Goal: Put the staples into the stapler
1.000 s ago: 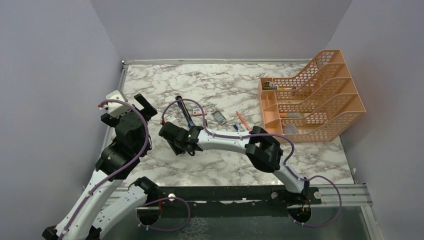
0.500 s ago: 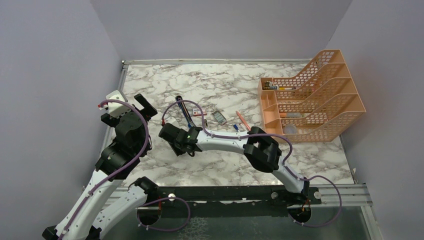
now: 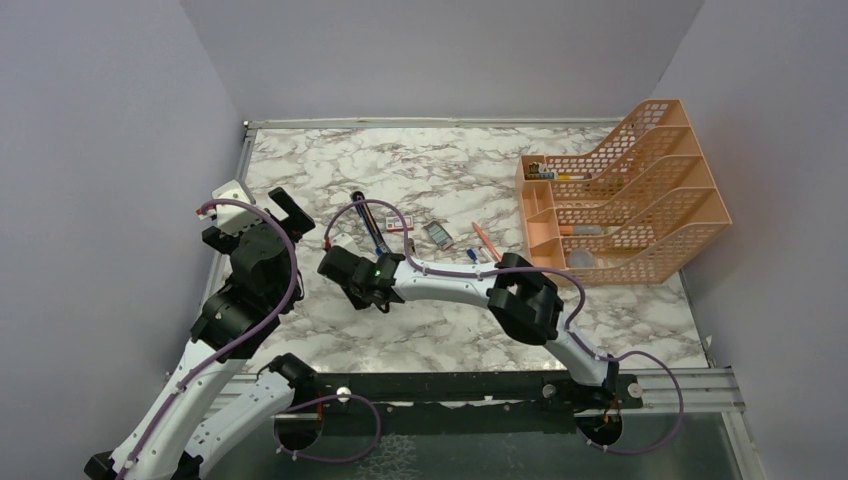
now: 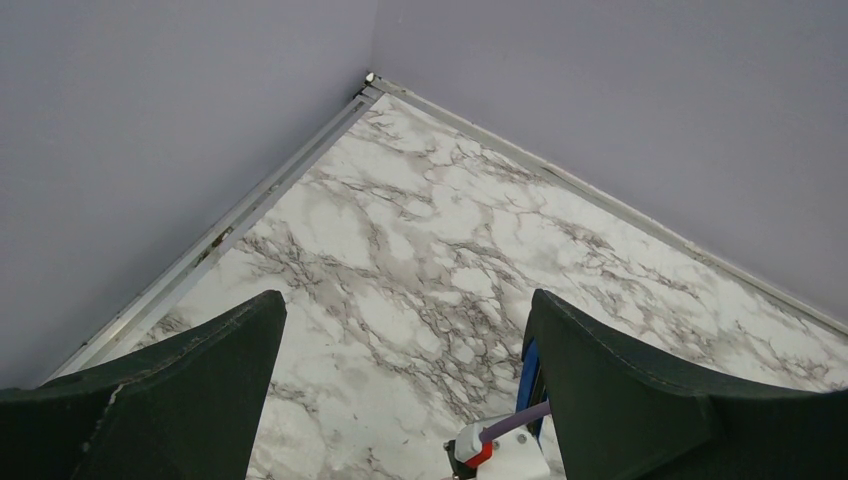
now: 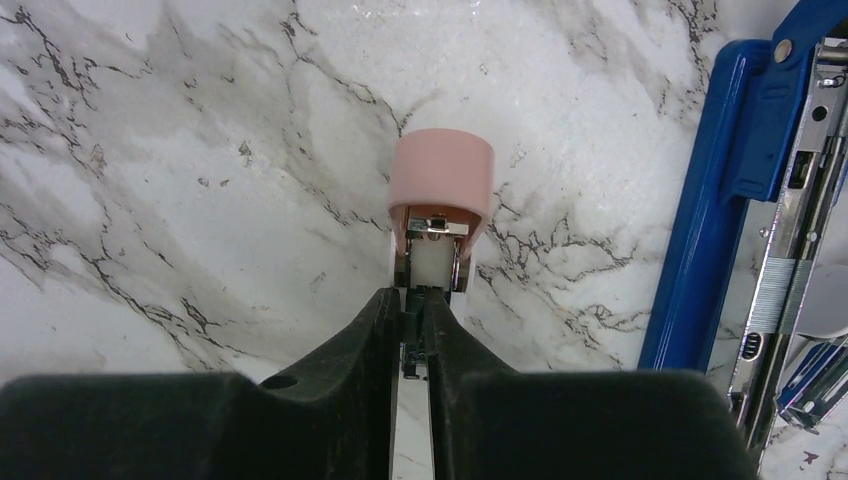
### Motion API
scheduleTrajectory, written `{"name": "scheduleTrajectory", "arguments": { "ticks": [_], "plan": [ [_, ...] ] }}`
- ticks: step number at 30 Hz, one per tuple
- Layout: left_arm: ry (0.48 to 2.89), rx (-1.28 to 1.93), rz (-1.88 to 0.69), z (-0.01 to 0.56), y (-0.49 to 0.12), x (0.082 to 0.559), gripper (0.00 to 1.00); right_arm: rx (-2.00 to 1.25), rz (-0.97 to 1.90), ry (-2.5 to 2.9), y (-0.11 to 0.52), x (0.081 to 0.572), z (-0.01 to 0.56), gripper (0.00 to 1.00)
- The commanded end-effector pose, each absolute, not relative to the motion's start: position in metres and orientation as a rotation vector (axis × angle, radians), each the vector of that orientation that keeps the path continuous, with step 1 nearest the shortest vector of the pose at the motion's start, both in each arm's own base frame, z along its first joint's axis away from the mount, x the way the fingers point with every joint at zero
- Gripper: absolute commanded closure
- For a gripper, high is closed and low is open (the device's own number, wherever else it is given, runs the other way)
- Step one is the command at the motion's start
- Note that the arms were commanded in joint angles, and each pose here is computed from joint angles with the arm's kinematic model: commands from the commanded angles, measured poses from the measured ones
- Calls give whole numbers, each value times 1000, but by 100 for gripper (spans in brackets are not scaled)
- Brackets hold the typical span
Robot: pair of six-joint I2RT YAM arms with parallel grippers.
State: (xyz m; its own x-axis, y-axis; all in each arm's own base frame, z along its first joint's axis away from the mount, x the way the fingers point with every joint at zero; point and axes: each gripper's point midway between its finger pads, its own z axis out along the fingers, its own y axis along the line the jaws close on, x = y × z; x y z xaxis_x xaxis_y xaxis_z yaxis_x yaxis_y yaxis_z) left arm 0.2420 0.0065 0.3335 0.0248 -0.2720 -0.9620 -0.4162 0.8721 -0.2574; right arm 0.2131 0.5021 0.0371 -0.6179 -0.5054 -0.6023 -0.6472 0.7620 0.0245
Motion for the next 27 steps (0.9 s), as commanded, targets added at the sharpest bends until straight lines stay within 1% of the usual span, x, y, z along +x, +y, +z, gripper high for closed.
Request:
{"name": "scheduleTrajectory", "arguments": {
  "ticks": [1, 7, 12, 27],
  "plan": [
    [1567, -558, 108, 332, 5, 243, 7, -793, 343, 2340, 501, 215, 66, 82],
    [1567, -559, 108, 331, 6, 243, 7, -733, 348, 2322, 494, 218, 79, 85],
    [1567, -558, 108, 331, 5, 243, 7, -708, 351, 2309, 491, 220, 85, 86],
    [1566, -557, 102, 332, 5, 242, 7, -736, 318, 2363, 486, 213, 62, 86]
  ]
}}
